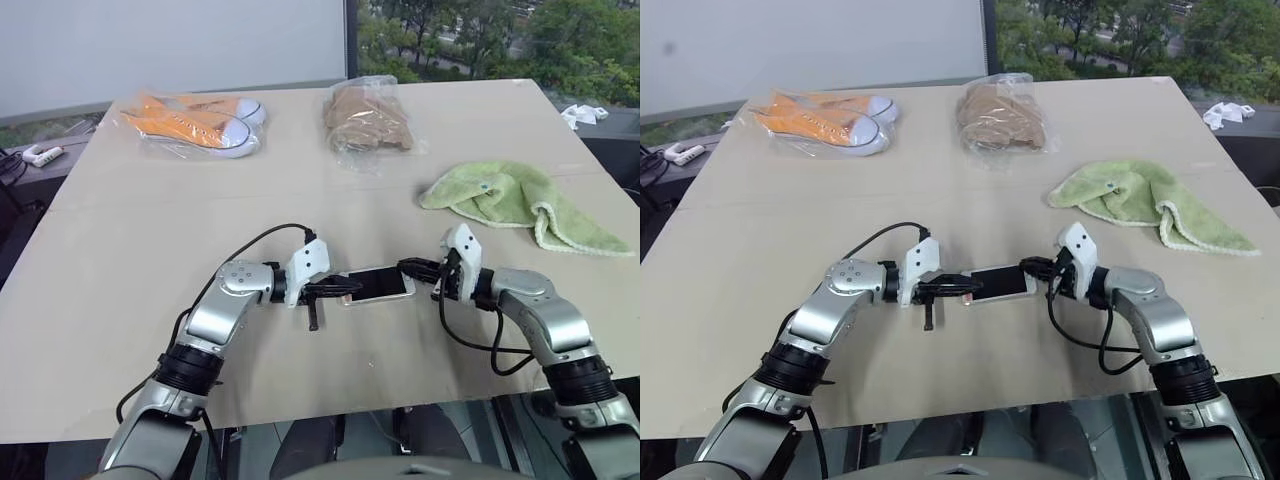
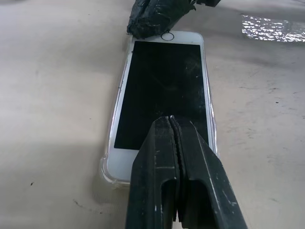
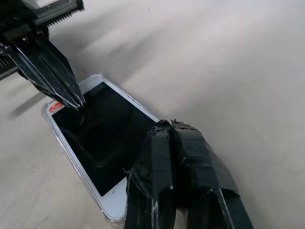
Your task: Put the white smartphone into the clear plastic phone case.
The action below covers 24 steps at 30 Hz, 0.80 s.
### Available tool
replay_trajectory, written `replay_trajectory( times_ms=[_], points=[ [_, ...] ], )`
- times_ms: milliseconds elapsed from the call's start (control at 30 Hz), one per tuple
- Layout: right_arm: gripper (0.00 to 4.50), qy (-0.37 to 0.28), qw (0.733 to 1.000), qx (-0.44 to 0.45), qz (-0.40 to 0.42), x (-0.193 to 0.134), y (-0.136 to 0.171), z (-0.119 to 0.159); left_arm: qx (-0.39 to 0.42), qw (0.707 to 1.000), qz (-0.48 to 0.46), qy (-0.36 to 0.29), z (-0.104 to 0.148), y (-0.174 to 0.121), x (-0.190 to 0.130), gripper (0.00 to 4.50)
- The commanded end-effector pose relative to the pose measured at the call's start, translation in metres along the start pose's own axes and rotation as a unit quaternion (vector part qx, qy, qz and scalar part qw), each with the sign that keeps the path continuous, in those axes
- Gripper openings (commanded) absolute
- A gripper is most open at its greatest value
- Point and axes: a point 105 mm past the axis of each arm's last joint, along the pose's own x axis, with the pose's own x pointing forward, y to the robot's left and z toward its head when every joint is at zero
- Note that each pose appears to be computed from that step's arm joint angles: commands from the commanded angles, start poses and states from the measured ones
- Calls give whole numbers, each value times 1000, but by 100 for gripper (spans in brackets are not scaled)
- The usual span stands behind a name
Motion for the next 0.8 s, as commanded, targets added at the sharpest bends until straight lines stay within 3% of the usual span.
replay_trajectory(
  times_ms=[33,400,500,633,800],
  points=[
    [3,83,993,87,-10,0,2,-39,11,1000,-2,-2,5,-1,-2,0],
    [3,150,985,83,2,8,19,-59,11,1000,1,-2,5,-3,-4,0],
    [3,128,990,53,-6,8,15,-51,11,1000,0,-1,4,-3,-3,0],
    [3,31,998,56,19,4,20,-20,12,1000,0,-2,4,-1,-3,0],
    [3,52,996,43,61,-13,31,-34,12,1000,-2,-2,3,-1,-2,0]
  ],
)
